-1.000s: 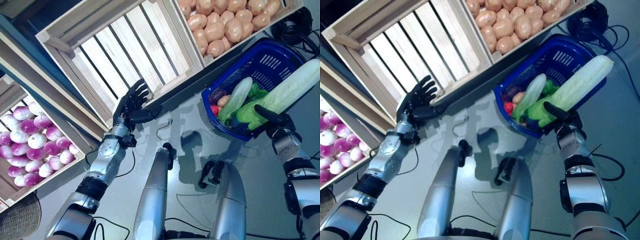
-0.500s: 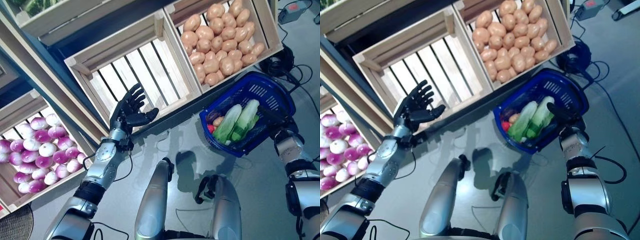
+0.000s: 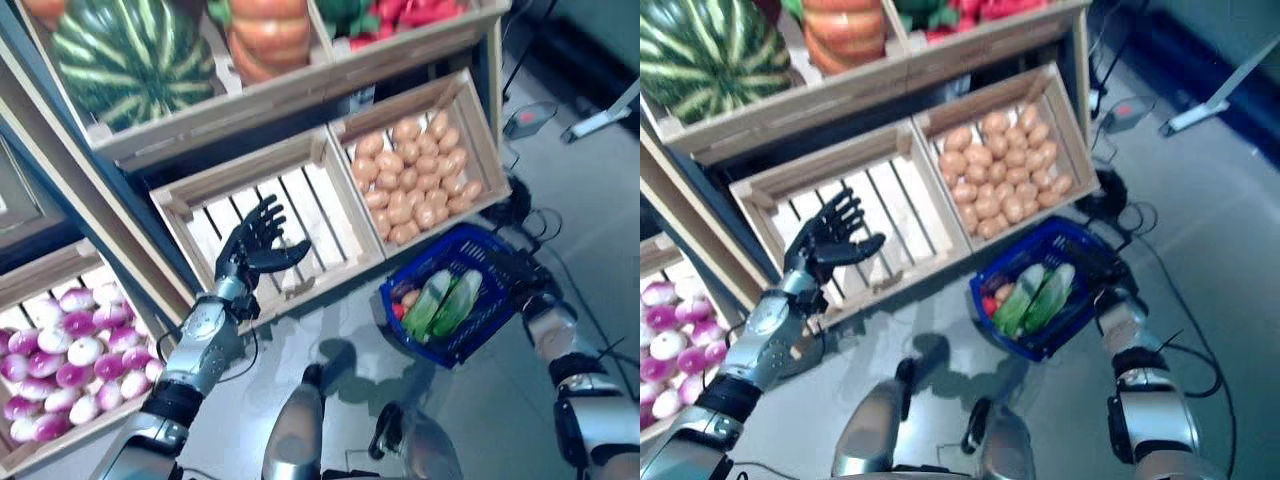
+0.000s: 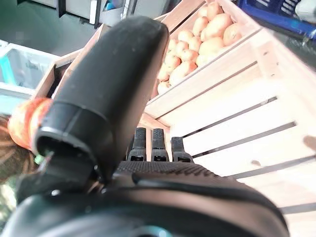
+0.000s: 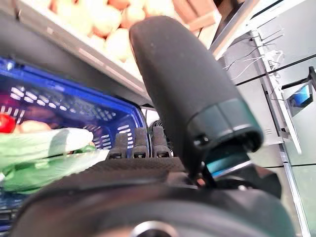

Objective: Put vegetables into the basket

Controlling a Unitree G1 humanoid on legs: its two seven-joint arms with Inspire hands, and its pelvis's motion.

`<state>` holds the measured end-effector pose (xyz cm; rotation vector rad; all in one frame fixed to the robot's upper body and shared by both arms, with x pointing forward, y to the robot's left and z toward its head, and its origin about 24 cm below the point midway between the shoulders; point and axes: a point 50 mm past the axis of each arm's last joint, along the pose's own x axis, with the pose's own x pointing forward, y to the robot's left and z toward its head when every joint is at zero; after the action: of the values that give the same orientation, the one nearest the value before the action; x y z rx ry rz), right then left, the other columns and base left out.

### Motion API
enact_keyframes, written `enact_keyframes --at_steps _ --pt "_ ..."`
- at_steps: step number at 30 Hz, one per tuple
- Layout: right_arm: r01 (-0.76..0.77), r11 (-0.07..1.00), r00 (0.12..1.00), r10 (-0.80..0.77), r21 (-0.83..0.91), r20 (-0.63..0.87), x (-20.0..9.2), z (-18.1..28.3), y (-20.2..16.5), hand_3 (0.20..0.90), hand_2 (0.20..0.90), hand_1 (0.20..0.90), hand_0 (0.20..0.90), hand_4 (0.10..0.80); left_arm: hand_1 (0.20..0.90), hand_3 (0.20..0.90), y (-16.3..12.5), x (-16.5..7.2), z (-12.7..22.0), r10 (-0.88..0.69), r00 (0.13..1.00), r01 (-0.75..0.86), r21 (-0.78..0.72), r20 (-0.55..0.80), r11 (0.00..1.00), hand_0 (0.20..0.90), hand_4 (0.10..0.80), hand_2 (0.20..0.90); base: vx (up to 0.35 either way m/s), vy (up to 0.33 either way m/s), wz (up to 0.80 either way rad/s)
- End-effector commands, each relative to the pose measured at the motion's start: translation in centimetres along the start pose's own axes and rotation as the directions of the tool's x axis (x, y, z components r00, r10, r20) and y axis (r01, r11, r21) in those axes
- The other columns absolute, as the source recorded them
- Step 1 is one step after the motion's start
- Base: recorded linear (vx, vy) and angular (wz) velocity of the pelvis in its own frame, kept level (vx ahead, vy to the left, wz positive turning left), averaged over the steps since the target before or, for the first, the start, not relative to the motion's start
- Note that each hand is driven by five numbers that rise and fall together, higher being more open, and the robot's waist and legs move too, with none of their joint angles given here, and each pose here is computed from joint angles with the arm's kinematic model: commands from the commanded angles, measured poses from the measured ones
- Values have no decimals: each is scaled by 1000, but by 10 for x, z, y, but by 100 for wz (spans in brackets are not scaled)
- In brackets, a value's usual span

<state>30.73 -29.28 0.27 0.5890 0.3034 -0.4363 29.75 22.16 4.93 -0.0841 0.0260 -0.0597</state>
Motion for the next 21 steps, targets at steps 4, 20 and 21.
enact_keyframes --at_steps 4,20,21 --pt "-153 981 972 171 -115 161 -16 -8 16 900 900 900 900 800 900 900 -14 -11 -18 -36 999 31 137 34 990 900 800 900 54 57 -1" --pt "-208 968 925 148 -141 -351 -96 -174 -24 900 900 900 900 800 900 900 4 -107 -153 260 872 -86 392 -415 916 900 800 900 46 0 -5" --pt "-202 971 910 137 -128 -391 -102 -183 -28 900 900 900 900 800 900 900 5 -114 -159 268 854 -78 401 -445 913 900 800 900 35 16 -5"
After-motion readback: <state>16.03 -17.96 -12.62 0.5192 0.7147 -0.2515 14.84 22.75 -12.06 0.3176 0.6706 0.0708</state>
